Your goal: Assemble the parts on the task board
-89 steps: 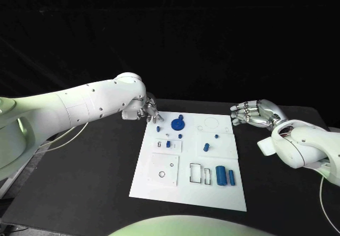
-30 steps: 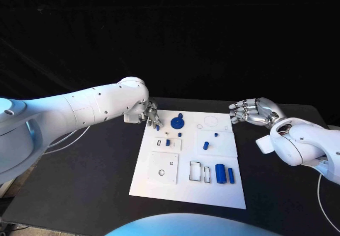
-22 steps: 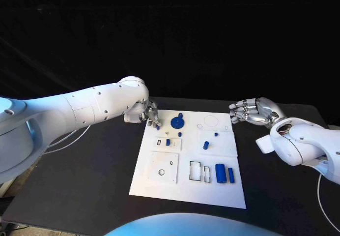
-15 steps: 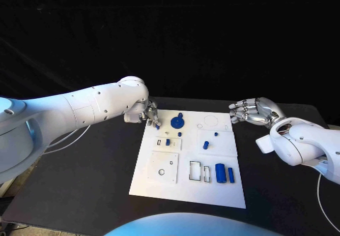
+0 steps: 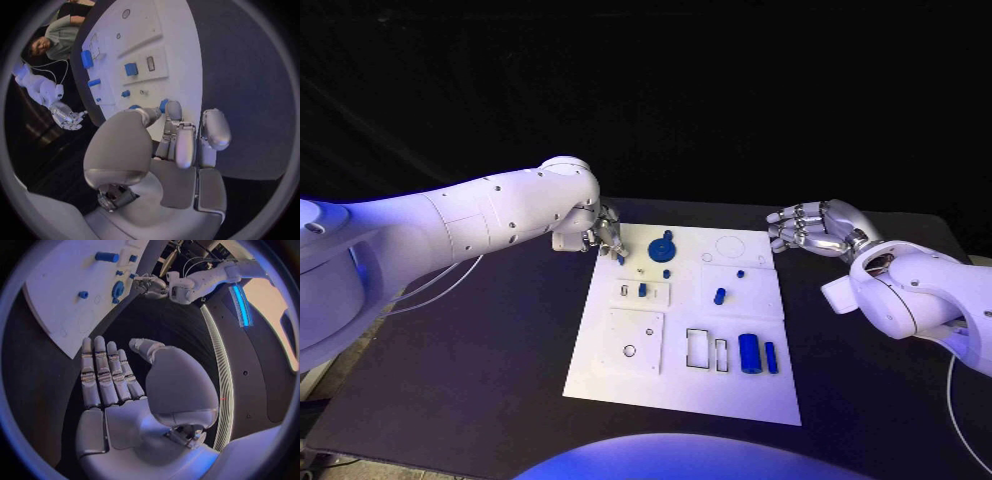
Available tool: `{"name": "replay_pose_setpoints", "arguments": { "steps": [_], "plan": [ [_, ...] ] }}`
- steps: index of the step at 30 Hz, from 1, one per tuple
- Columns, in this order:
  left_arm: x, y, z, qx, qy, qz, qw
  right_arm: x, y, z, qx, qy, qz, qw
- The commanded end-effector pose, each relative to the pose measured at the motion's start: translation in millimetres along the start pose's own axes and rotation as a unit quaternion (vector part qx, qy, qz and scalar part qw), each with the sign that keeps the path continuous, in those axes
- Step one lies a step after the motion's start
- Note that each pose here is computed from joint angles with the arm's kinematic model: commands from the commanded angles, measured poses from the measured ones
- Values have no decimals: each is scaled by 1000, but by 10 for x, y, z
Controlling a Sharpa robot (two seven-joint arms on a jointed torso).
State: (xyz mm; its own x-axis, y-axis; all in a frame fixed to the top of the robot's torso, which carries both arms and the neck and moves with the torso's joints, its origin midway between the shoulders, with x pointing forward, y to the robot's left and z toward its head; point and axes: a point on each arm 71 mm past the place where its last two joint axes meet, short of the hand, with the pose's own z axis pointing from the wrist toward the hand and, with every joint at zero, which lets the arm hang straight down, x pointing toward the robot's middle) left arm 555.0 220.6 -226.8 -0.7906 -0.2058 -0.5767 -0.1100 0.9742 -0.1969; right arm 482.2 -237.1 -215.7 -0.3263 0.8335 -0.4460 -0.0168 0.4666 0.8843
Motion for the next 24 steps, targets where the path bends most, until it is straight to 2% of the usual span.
{"name": "replay_pose_setpoints", "arguments": {
  "steps": [1,12,24],
  "plan": [
    [4,-20,-13,23,-2,-47,999,20,7,-1,-5,9,-1,1000],
    [38,105,-124,51,-17,-120,991,11,3,-9,-5,8,-1,1000],
    [188,192,-302,85,-41,-116,989,-2,-3,-18,-4,6,-1,1000]
  ]
}}
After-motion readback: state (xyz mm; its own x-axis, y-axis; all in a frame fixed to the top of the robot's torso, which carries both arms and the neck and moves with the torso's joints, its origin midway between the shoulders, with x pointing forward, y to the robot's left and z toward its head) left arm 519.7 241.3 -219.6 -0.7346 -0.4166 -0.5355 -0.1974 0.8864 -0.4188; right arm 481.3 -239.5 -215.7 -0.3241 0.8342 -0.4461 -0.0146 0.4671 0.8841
